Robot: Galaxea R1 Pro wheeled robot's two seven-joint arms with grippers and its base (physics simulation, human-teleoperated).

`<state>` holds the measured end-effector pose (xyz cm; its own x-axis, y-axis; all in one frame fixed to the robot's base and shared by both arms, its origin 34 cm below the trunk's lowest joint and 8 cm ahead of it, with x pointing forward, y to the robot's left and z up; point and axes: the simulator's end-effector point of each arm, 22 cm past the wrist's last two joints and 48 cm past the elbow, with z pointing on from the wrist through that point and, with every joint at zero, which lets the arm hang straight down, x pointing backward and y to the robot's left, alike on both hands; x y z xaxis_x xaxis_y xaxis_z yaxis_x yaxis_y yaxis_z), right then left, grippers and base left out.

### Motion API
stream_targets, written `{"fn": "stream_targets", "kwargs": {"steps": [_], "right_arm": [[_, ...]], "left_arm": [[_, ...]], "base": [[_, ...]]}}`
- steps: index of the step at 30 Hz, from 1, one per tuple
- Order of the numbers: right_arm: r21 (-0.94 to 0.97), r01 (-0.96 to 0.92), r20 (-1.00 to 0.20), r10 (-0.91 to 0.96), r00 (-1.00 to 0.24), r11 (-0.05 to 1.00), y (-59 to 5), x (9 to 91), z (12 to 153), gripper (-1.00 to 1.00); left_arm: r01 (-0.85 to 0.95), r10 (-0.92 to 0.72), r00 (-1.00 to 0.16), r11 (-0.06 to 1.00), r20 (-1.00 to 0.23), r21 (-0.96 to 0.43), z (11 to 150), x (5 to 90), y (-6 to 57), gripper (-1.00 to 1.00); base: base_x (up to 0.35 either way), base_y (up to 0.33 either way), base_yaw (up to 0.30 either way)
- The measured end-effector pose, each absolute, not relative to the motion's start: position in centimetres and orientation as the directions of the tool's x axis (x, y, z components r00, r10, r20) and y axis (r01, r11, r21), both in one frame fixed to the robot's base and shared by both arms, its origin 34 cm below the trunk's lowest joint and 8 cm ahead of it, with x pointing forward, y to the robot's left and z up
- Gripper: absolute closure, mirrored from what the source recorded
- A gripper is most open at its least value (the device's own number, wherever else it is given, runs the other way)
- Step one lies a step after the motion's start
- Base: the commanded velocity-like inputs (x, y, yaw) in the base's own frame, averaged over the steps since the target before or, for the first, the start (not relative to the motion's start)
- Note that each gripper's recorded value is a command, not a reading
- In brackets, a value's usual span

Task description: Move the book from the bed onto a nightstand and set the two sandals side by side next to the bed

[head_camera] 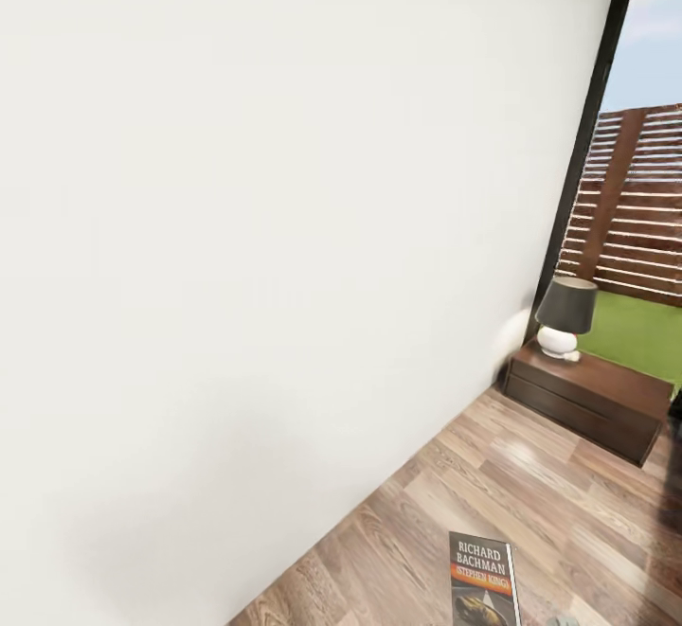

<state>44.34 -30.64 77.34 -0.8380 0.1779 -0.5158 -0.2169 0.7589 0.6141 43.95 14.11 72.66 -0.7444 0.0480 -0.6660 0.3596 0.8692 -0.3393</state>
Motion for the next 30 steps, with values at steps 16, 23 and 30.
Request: {"fn": "stream_targets", "kwargs": {"steps": [16,23,30], "right_arm": [[0.614,-0.217,-0.516,0.178,-0.838,0.759,-30.65,44.31,77.35,1.00],[0.614,-0.216,-0.516,0.179,-0.838,0.759,-30.66,44.30,77.35,1.00],[0.614,-0.217,-0.517,0.179,-0.837,0.759,-30.66,44.33,77.37,1.00]], "left_arm": [[0.360,0.048,-0.745,0.869,-0.666,-0.340,72.69,43.91,14.08,-1.00],[0.360,0.048,-0.744,0.869,-0.666,-0.340,72.69,43.91,14.08,-1.00],[0.361,0.048,-0.744,0.869,-0.666,-0.340,72.70,43.91,14.08,-1.00]], "base": [[0.052,0.000,-0.300],[0.299,0.000,-0.300],[0.318,0.000,-0.300]]}}
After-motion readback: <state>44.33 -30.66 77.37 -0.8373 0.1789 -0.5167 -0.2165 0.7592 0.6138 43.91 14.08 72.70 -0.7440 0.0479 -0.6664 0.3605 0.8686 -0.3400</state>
